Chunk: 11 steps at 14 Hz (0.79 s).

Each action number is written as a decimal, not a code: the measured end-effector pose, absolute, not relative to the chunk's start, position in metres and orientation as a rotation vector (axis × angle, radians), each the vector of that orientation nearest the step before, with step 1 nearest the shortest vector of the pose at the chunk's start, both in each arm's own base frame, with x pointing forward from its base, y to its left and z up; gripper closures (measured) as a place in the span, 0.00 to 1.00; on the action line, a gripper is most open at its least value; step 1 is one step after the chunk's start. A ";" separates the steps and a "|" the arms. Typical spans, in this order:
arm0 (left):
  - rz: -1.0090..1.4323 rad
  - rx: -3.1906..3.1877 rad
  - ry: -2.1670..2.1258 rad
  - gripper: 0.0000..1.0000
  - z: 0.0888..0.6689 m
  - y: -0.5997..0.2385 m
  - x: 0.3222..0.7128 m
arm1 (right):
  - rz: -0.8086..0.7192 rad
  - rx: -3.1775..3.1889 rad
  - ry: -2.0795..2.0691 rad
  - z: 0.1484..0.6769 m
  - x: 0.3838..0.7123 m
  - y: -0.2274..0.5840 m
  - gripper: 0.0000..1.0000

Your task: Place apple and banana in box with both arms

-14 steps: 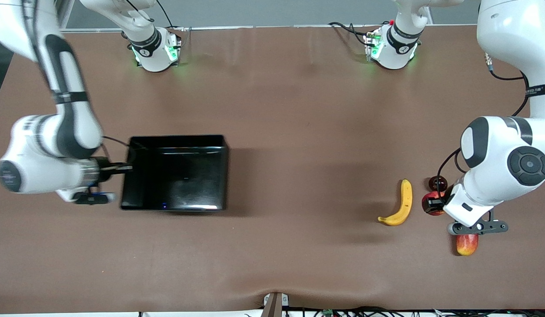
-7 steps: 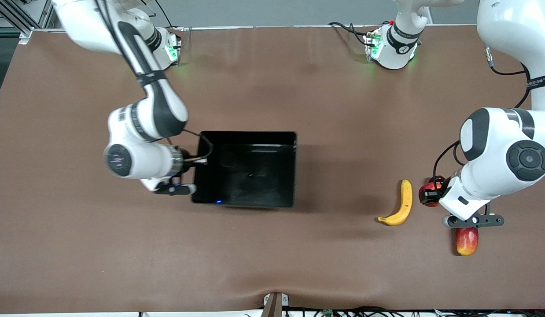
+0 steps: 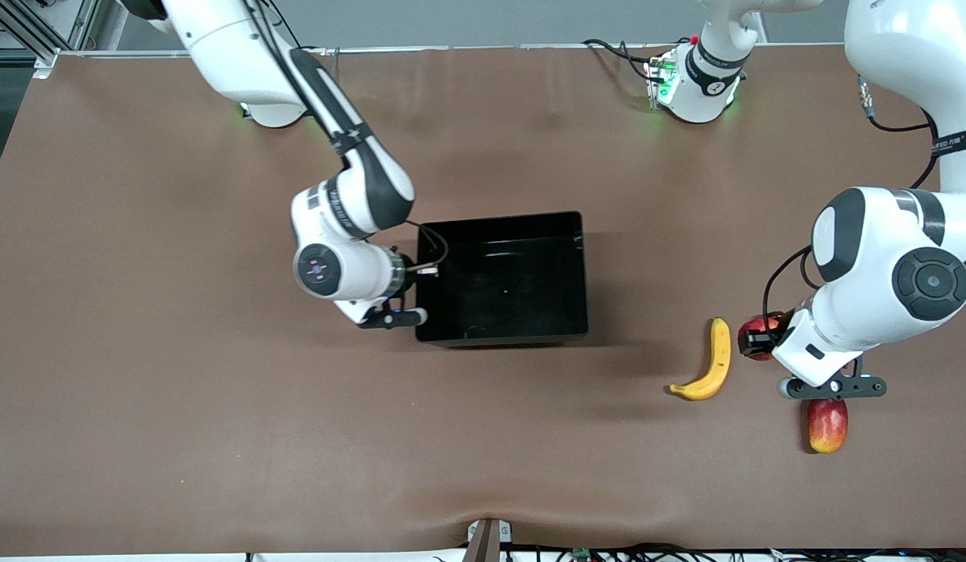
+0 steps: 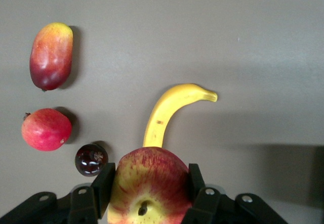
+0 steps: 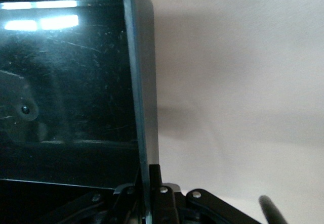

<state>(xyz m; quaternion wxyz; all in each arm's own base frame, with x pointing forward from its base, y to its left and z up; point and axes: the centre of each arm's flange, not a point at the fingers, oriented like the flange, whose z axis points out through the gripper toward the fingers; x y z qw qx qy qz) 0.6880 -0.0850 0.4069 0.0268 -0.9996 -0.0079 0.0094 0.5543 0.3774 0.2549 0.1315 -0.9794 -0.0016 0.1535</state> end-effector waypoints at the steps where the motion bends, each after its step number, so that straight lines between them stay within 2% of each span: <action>1: 0.040 -3.090 -0.030 0.37 0.409 -0.090 0.685 | 0.431 -2.851 0.016 0.249 0.549 0.389 0.95; 5: 0.086 -3.109 -0.069 0.37 0.419 -0.132 0.671 | 0.410 -2.869 0.077 0.230 0.539 0.409 0.95; 6: 0.098 -3.116 -0.086 0.37 0.420 -0.147 0.666 | 0.409 -2.867 0.102 0.231 0.540 0.409 0.90; 11: 0.148 -3.119 -0.206 0.37 0.412 -0.239 0.633 | 0.361 -2.856 0.117 0.244 0.548 0.415 0.39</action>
